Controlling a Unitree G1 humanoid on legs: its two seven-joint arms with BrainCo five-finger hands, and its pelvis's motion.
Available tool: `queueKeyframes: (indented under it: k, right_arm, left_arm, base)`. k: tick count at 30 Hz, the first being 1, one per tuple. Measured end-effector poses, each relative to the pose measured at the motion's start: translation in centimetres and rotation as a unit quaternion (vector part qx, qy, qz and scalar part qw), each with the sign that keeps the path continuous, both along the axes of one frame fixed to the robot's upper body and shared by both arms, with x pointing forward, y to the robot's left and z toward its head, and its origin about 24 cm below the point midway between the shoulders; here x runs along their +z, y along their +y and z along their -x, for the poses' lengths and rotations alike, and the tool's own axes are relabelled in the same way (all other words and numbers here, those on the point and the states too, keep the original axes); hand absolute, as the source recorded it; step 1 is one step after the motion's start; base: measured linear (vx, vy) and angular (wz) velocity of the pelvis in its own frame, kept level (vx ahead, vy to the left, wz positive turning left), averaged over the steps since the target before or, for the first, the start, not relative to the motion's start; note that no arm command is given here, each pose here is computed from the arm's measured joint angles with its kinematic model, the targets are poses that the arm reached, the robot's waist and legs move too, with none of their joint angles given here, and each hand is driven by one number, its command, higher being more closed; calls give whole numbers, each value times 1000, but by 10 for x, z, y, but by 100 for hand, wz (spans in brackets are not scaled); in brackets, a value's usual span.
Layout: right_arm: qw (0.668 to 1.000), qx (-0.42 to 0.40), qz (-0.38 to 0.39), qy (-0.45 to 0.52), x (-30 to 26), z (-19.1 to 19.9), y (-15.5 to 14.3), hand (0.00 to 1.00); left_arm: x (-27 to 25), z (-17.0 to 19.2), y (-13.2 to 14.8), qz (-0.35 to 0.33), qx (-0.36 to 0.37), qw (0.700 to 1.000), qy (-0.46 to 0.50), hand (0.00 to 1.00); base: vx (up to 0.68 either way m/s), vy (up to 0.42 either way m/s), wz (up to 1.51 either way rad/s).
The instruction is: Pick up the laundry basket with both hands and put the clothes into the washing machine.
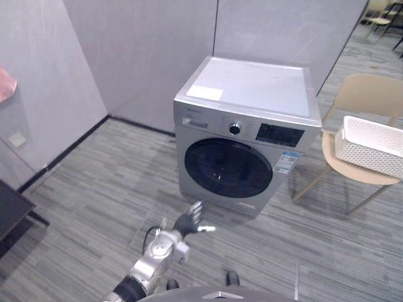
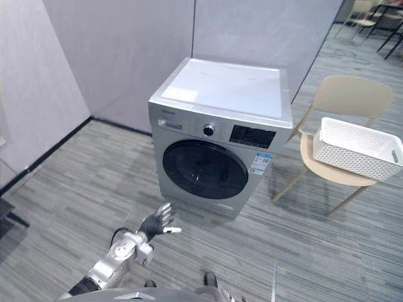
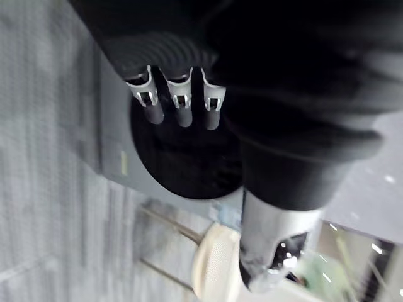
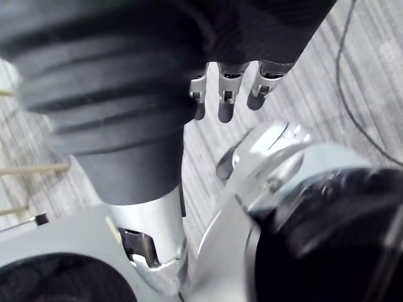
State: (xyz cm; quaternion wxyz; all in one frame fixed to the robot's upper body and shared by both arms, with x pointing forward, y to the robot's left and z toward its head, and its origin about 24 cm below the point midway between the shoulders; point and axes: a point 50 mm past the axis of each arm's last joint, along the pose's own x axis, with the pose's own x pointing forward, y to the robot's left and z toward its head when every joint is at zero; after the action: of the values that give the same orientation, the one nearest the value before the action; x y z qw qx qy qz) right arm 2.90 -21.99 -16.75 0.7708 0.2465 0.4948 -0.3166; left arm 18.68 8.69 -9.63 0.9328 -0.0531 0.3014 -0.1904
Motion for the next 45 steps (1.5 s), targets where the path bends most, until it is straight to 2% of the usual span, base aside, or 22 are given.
queueKeyframes:
  k: [2,4,7,9,11,13,15,19,23,28,33,38,42,45]
  right_arm:
    - [1000,-2,-9,14,-3,6,5,0]
    - [1000,3,-14,9,-3,-2,8,0]
    - [1000,24,-14,7,-3,-8,12,0]
    - [999,41,6,-1,0,-15,-3,0]
    - [999,53,5,4,0,-18,-3,0]
    - [998,63,-4,11,-2,-16,3,0]
    - [997,71,-11,6,-3,-19,12,0]
    - [996,87,4,-37,4,-36,6,0]
    - [993,89,-8,-71,7,-60,18,0]
    - [994,69,-15,-78,7,-61,22,0]
    - [996,62,-21,-66,5,-53,23,0]
    - [996,65,3,-64,8,-63,0,0]
    - [996,68,14,-52,9,-59,-11,0]
    - [997,47,29,-45,10,-55,-21,0]
  left_arm:
    - [-24,17,33,-56,46,996,59,0]
    - [-54,53,76,-121,118,972,164,0]
    - [-68,90,109,-145,214,934,248,0]
    - [-73,117,120,-148,273,906,289,0]
    - [-74,141,134,-155,316,881,316,0]
    - [-72,155,145,-163,334,870,324,0]
    - [-70,152,150,-157,351,867,318,0]
    - [-71,184,151,-152,390,838,350,0]
    - [-72,180,142,-127,411,835,343,0]
    - [-72,166,139,-113,419,840,326,0]
    - [-69,136,140,-107,426,851,287,0]
    - [-72,126,119,-67,437,850,287,0]
    - [-70,119,119,-65,441,850,280,0]
    - [-69,111,113,-67,420,864,269,0]
  base:
    - [-13,-55,9]
    - [-62,-49,4]
    - [-47,49,-15]
    - [70,88,-19]
    - [38,128,28]
    - [40,114,96]
    - [24,144,132]
    - [22,55,114]
    - [91,-11,99]
    - [198,-64,63]
    - [330,-245,54]
    - [444,-343,49]
    - [376,-280,19]
    - [210,-156,59]
